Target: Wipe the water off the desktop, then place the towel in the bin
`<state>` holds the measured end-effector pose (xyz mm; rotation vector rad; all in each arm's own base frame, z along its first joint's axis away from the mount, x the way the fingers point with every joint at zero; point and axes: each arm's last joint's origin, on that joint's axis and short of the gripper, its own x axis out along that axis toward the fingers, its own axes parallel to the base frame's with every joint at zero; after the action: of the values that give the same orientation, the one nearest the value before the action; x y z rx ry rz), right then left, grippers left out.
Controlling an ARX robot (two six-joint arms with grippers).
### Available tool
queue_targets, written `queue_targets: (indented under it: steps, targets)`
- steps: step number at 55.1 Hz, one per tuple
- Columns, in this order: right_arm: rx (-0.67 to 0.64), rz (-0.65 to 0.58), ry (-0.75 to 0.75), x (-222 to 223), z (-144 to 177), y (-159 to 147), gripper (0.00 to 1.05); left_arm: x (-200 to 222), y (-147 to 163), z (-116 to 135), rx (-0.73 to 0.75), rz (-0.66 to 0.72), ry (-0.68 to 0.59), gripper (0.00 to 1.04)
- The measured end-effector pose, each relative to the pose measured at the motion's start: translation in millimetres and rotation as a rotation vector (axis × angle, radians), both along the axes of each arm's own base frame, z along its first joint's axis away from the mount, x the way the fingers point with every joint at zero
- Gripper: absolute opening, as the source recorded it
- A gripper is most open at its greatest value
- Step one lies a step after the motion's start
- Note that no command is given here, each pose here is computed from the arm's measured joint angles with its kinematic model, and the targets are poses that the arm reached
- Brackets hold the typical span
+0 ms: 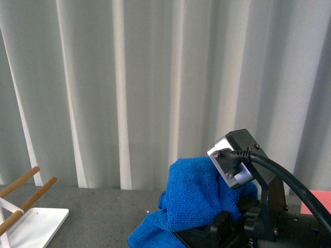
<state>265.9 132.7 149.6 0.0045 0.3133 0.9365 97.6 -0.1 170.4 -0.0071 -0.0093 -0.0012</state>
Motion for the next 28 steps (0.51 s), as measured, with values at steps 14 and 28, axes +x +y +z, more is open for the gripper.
queue_targets:
  steps: [14, 28]
  targets:
    - [-0.021, -0.013, 0.006, -1.2, -2.6, -1.9, 0.06, -1.1, 0.0, 0.7, 0.000, 0.000, -0.010, 0.12]
    - [-0.290, -0.075, 0.175, 0.4, -32.9, -14.7, 0.06, -1.1, 0.0, 0.7, 0.000, 0.000, -0.011, 0.53]
